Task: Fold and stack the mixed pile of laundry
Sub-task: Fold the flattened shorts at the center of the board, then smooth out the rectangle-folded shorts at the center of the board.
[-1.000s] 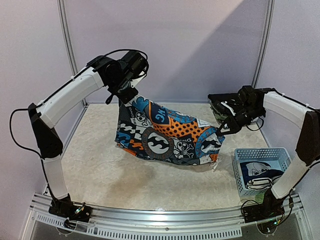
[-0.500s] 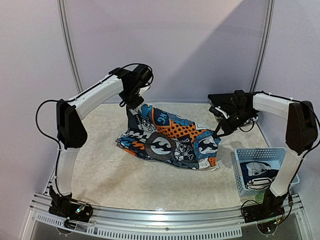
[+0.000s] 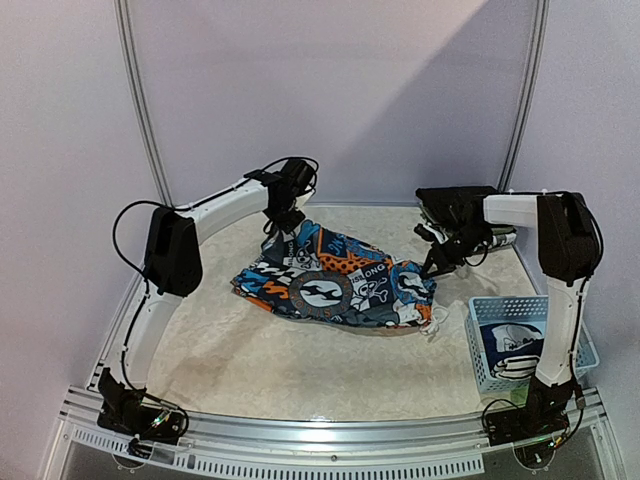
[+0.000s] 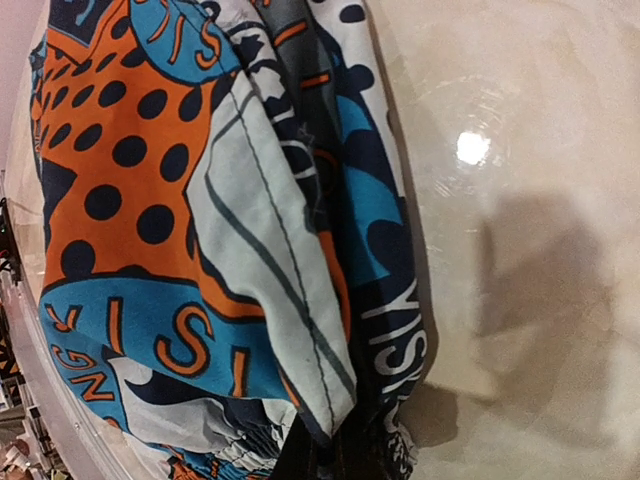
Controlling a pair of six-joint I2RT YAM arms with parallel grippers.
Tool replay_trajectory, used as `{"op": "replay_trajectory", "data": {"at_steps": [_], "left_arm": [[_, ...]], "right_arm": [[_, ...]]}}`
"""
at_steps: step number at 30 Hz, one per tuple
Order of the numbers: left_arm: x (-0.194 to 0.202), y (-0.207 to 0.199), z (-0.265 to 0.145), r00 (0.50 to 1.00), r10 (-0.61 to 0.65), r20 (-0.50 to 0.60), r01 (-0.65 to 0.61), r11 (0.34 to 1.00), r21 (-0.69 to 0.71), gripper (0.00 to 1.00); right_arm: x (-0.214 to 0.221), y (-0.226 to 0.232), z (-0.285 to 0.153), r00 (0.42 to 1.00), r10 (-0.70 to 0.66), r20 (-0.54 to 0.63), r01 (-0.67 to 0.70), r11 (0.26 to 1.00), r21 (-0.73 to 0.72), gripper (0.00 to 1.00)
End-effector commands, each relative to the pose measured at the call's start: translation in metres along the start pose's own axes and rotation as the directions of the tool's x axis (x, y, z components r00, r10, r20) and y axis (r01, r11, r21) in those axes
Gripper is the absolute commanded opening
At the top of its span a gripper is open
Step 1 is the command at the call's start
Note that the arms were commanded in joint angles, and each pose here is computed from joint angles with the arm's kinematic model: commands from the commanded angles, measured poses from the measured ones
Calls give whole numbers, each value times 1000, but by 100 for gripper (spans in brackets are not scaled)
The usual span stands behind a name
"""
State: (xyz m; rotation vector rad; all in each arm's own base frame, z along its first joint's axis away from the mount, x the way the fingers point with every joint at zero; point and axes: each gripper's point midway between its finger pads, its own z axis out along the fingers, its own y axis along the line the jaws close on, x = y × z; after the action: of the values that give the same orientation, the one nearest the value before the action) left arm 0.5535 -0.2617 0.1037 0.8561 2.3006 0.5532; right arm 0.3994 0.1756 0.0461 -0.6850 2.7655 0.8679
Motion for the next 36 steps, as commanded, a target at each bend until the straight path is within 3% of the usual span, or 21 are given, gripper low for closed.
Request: {"op": "replay_trajectory", "data": {"at_steps": [1, 5, 8, 15, 20, 30, 36], "left_arm": [[-28, 9, 14, 991, -73, 109, 76, 997, -25, 25], [-19, 35, 13, 989, -134, 59, 143, 975, -173, 50], [-16, 53, -18, 978, -197, 63, 205, 959, -196, 56], [-8, -3, -126, 960, -208, 186, 214, 977, -14, 65], [23, -62, -141, 939, -331, 96, 300, 921, 247, 70], [59, -132, -115, 907, -418, -50, 404, 832, 380, 70], [94, -142, -99, 921, -370, -121, 388, 854, 345, 70]], "right_arm": [[-9, -20, -1, 1000, 19, 16, -21, 995, 97, 6], [-10, -26, -7, 999, 28, 20, -30, 988, 150, 22], [-19, -24, -25, 999, -7, 49, -3, 980, 198, 33], [-33, 10, -54, 989, -102, 105, 87, 987, 138, 63], [-31, 12, -43, 987, -155, 46, 150, 984, 94, 85], [-12, -19, 1, 988, -114, -100, 128, 982, 138, 87], [18, -19, 18, 985, -54, -167, 69, 994, 89, 67]]}}
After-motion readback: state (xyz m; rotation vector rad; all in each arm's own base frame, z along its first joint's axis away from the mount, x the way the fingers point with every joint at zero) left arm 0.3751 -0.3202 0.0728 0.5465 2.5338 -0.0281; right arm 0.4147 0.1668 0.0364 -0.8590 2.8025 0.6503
